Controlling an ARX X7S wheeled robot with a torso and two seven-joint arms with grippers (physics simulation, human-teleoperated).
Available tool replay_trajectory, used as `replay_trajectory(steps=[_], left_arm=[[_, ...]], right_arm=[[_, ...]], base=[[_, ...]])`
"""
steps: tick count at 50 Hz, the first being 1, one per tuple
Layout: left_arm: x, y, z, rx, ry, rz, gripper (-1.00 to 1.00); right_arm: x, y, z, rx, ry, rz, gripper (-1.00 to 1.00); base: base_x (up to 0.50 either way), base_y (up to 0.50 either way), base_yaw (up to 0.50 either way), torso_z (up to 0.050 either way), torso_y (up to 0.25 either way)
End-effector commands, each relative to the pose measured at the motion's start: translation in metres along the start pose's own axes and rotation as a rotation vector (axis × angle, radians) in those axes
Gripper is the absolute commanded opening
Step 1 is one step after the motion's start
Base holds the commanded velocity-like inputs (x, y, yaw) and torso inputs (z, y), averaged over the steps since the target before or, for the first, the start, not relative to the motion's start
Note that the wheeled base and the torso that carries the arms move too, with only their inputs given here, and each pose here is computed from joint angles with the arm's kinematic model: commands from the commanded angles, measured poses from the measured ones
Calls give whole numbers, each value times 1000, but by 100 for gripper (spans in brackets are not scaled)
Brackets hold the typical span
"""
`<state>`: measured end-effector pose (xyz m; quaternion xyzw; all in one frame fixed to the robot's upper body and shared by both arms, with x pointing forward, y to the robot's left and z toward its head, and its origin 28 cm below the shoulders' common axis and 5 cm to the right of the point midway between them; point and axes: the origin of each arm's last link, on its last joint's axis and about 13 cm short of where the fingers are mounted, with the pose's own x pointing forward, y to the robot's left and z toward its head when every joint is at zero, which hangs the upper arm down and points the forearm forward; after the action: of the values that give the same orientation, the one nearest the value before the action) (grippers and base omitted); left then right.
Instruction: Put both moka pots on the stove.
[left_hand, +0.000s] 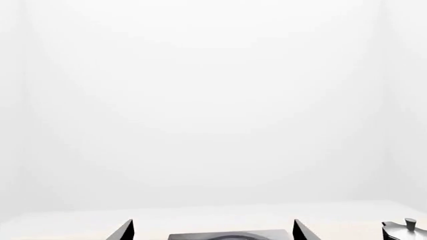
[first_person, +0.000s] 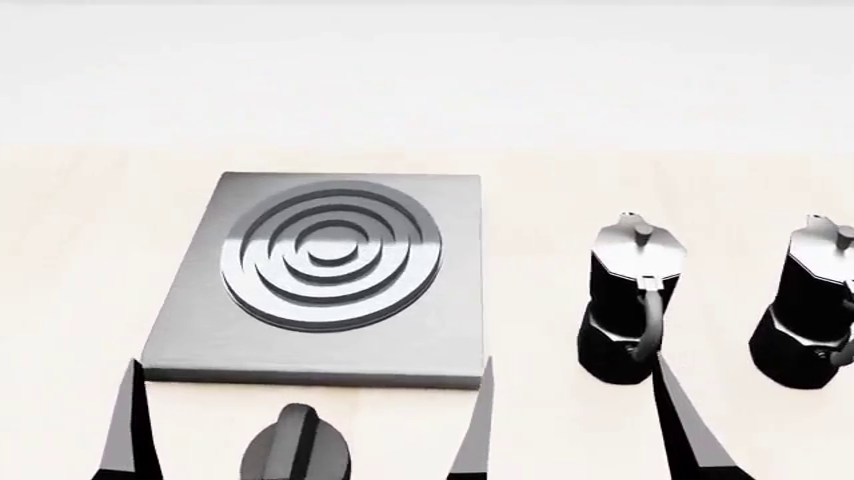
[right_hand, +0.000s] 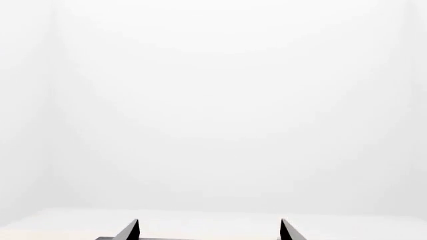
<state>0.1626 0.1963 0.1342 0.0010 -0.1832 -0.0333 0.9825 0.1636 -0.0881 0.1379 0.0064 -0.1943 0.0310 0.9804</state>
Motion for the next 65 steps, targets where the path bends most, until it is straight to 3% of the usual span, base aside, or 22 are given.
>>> replay_trajectory(steps=[1,30,35,38,42,49,56,62,64,65], left_arm=[[0,-1,0,-1,2,-4,100],[-1,-3,-2,-5,7,-18,100],[-2,-3,-1,-5,4,-20,100],[-2,-3,-2,-6,7,-21,100],[-1,-3,-2,-10,5,-20,100],[-1,-2,-1,-4,-1,-15,100],[0,0,-3,-7,-2,-9,100],[1,2,1,-9,-10,2,100],[1,3,1,-7,-12,6,100],[1,3,1,-8,-11,8,100]], right_arm=[[0,0,-1,0,3,2,100],[1,-1,2,-20,0,-11,100],[2,1,5,-101,-11,-4,100],[5,0,9,-83,-1,-13,100],[15,-9,22,-51,55,-64,100],[38,-27,38,-49,24,-101,100],[62,-43,44,-156,50,-75,100],[87,-61,55,-136,104,-37,100],[94,-67,57,-200,102,-65,100],[98,-69,58,-173,105,-59,100]], base=[[0,195,0,0,0],[0,148,0,0,0],[0,0,0,0,0],[0,0,0,0,0],[0,0,0,0,0],[0,0,0,0,0],[0,0,0,0,0],[0,0,0,0,0],[0,0,0,0,0],[0,0,0,0,0]])
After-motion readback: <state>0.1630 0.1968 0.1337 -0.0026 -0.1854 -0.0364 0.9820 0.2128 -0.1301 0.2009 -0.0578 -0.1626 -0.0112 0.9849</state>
